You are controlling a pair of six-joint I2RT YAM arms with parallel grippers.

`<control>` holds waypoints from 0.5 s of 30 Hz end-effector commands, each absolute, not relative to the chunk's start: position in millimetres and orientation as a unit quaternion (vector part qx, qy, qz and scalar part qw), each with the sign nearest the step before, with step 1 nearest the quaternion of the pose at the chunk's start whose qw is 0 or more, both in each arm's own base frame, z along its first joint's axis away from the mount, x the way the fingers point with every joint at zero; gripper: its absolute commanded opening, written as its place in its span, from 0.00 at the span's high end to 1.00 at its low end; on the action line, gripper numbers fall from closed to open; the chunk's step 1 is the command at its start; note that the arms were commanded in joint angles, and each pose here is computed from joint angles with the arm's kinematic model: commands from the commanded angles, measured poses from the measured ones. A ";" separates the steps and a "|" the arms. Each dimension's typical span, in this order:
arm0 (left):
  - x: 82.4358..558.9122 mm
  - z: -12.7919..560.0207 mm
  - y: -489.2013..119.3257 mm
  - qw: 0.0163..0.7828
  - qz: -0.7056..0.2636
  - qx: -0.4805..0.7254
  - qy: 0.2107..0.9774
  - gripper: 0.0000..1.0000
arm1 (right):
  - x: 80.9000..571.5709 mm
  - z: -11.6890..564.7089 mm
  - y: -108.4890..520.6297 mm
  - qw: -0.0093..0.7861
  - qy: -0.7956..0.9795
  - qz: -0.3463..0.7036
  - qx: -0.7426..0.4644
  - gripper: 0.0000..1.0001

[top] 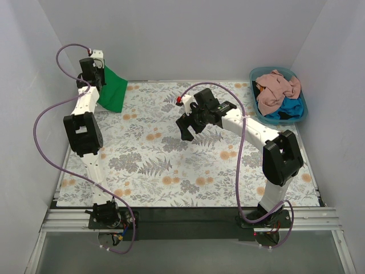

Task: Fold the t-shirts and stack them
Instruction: Neatly place the folded tshirt to the corner

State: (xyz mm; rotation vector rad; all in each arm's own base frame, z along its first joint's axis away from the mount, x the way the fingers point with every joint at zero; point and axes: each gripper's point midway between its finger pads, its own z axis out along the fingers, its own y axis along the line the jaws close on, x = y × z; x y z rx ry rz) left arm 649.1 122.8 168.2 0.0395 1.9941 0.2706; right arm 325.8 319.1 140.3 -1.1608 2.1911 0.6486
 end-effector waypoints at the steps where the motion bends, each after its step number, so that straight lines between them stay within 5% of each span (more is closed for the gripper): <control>1: 655.6 215.1 141.8 0.578 0.146 0.010 0.803 1.00 | 327.4 143.8 323.1 0.284 0.817 0.252 -0.434 0.02; 10: 659.1 188.7 169.5 0.562 0.179 0.008 0.807 0.99 | 327.0 140.8 323.9 0.279 0.818 0.254 -0.434 0.02; 11: 660.2 186.7 171.0 0.561 0.182 0.008 0.808 0.79 | 326.6 139.7 323.5 0.277 0.819 0.254 -0.434 0.02; 15: 666.3 202.0 185.7 0.570 0.207 0.006 0.795 0.38 | 327.8 142.3 321.9 0.279 0.820 0.250 -0.433 0.02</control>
